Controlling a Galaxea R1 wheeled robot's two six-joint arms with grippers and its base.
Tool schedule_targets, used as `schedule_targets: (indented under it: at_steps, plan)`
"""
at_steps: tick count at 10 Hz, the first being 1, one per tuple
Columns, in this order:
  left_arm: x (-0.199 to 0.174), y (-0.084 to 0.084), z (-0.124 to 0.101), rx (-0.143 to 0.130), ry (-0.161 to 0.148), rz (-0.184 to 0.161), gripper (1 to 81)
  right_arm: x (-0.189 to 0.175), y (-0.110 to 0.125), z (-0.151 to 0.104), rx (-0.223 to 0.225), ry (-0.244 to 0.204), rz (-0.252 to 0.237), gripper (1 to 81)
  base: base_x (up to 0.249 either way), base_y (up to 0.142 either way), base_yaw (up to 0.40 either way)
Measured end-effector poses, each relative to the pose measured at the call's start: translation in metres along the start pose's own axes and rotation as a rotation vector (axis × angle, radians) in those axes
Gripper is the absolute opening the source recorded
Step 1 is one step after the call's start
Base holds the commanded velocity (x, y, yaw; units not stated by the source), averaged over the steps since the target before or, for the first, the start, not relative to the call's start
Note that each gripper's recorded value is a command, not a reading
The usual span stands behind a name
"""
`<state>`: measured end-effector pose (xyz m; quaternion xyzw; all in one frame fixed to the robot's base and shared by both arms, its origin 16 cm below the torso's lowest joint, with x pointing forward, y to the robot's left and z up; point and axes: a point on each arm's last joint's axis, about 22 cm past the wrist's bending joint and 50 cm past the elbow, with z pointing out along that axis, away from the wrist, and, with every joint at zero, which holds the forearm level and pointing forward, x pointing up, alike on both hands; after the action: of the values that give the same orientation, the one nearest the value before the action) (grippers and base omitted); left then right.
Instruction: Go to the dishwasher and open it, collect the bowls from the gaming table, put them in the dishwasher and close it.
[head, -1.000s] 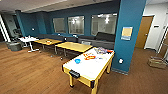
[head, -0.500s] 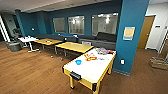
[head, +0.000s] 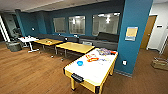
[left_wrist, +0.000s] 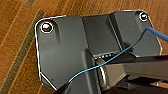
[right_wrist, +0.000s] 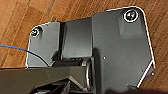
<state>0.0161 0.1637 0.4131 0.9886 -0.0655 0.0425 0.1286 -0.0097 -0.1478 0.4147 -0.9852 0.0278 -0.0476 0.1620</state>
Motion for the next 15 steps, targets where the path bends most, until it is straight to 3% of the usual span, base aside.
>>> schedule_targets:
  at_steps: [15]
  plan:
    - [-0.0001, -0.0018, -0.0003, 0.002, 0.000, 0.000, 81.1, 0.0000, -0.0006, 0.0001, 0.001, 0.000, 0.000, 81.1, 0.129, 0.066, 0.000]
